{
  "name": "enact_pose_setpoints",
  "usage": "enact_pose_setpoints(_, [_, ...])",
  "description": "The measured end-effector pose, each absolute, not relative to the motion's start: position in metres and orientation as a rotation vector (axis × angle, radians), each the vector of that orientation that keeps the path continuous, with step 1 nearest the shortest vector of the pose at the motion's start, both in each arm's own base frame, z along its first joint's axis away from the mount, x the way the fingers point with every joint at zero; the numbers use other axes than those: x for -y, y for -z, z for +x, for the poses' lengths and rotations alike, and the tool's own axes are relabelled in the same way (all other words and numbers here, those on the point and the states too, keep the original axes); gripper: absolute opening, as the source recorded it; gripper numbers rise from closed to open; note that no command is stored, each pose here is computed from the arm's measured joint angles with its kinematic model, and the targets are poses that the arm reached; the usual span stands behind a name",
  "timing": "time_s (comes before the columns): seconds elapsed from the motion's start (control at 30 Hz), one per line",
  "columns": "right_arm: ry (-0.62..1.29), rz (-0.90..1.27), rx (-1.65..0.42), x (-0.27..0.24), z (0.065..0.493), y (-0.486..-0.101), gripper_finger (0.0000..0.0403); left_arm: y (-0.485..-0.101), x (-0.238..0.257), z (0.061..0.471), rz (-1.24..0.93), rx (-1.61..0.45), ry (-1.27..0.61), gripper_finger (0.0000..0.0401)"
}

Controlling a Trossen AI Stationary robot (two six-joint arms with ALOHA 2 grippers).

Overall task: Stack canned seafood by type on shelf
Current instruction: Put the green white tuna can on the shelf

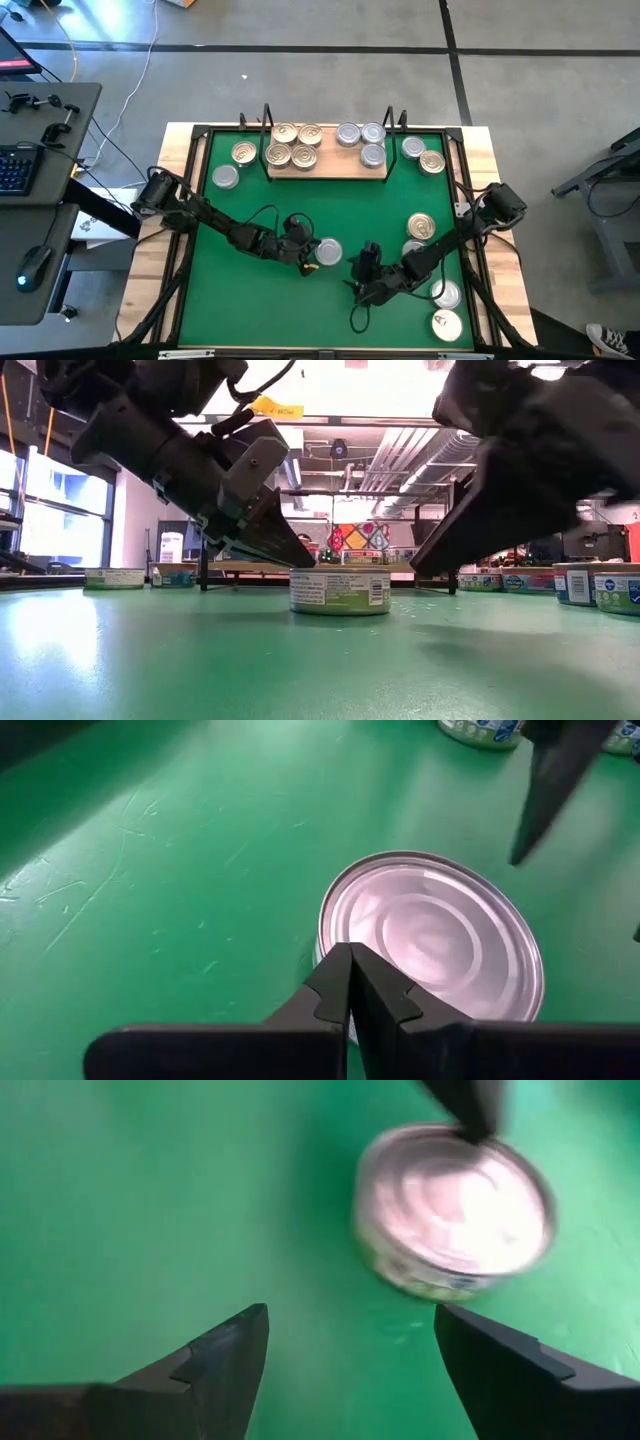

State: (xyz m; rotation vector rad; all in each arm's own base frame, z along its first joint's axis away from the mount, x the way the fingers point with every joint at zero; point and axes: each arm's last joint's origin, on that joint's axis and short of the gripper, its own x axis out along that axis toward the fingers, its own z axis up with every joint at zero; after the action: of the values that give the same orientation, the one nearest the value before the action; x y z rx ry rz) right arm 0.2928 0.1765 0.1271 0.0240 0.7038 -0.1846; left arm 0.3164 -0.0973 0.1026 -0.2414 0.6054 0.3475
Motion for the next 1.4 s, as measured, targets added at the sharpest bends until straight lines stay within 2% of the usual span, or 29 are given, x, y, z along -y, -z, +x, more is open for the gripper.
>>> enact_pose_setpoints(0.27, [-0.039, -0.483, -0.692, -0.181, 0.308, -0.145, 0.0279, -0.096, 0.097, 0.310, -0.185, -0.685, -0.355, 0.0001])
enact_pose_setpoints(0.5, [0.078, -0.765, -0.682, -0.164, 0.322, -0.152, 0.0279, -0.093, 0.099, 0.307, -0.158, -0.707, -0.350, 0.0000])
enact_pose_setpoints(0.63, [0.054, -0.722, -0.745, -0.144, 0.333, -0.153, 0.0279, -0.095, 0.099, 0.305, -0.149, -0.722, -0.355, 0.0000])
enact_pose_setpoints(0.87, [0.193, -0.428, -0.900, -0.081, 0.345, -0.144, 0.0279, -0.114, 0.097, 0.286, -0.133, -0.801, -0.435, 0.0000])
enact_pose_setpoints(1.0, [0.152, -0.284, -0.980, -0.048, 0.349, -0.140, 0.0279, -0.117, 0.093, 0.281, -0.100, -0.787, -0.522, 0.0000])
enact_pose_setpoints(1.27, [0.139, -0.281, -0.927, -0.027, 0.357, -0.143, 0.0279, -0.121, 0.081, 0.287, 0.013, -0.682, -0.654, 0.0000])
enact_pose_setpoints(1.4, [0.092, -0.257, -0.928, -0.035, 0.355, -0.142, 0.0279, -0.137, 0.080, 0.293, -0.020, -0.630, -0.598, 0.0000])
